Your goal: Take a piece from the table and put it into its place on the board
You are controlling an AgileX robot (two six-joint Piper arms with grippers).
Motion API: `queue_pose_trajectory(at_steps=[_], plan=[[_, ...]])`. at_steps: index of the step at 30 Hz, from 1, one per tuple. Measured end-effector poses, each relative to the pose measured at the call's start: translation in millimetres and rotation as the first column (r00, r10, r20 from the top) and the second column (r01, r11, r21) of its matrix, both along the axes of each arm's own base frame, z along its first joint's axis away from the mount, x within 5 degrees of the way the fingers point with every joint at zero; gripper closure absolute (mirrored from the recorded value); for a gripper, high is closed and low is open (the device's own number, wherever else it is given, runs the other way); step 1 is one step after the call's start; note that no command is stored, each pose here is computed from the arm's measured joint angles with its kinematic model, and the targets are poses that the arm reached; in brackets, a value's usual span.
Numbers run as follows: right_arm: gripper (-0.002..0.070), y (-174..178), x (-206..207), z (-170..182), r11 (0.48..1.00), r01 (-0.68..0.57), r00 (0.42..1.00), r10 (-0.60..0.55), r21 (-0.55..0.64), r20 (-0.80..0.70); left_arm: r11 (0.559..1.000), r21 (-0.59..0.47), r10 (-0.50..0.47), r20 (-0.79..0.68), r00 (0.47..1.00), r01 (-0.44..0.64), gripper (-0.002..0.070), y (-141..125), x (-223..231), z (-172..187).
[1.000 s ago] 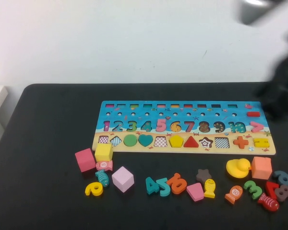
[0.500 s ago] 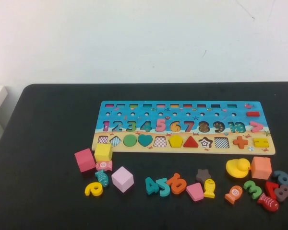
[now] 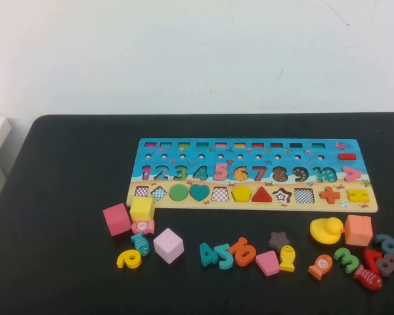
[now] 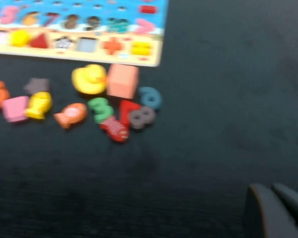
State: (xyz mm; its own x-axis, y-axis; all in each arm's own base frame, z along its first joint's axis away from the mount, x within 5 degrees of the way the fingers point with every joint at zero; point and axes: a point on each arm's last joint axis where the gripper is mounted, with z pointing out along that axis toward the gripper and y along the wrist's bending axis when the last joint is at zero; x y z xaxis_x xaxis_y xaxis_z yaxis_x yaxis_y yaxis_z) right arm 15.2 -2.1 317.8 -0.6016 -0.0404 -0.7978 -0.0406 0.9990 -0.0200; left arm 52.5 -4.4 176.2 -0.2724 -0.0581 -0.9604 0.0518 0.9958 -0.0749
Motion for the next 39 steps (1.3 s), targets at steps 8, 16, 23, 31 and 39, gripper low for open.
queue_pose_trajectory(at_steps=[8,16,23,31,39], plan=[[0.0657,-17.0,-22.2,-27.8,0.964,0.206,0.978,-0.196,-0.171,0.073,1.000,0.000,0.000,0.000,1.000,0.000,0.0676,0.0,0.0,0.0],[0.0657,-24.6,-27.6,-45.5,0.925,0.291,0.956,-0.272,-0.245,0.112,1.000,0.000,0.000,0.000,1.000,0.000,0.0676,0.0,0.0,0.0],[0.0657,-18.6,-4.0,-22.0,0.931,0.277,0.851,-0.122,-0.238,0.511,1.000,0.000,0.000,0.000,1.000,0.000,0.0676,0.0,0.0,0.0],[0.0657,-14.3,30.6,-102.3,0.943,0.179,0.899,-0.041,-0.280,0.436,1.000,0.000,0.000,0.000,1.000,0.000,0.0676,0.0,0.0,0.0],[0.0657,-8.2,40.1,-128.9,0.955,0.126,0.869,0.026,-0.270,0.495,1.000,0.000,0.000,0.000,1.000,0.000,0.0676,0.0,0.0,0.0]])
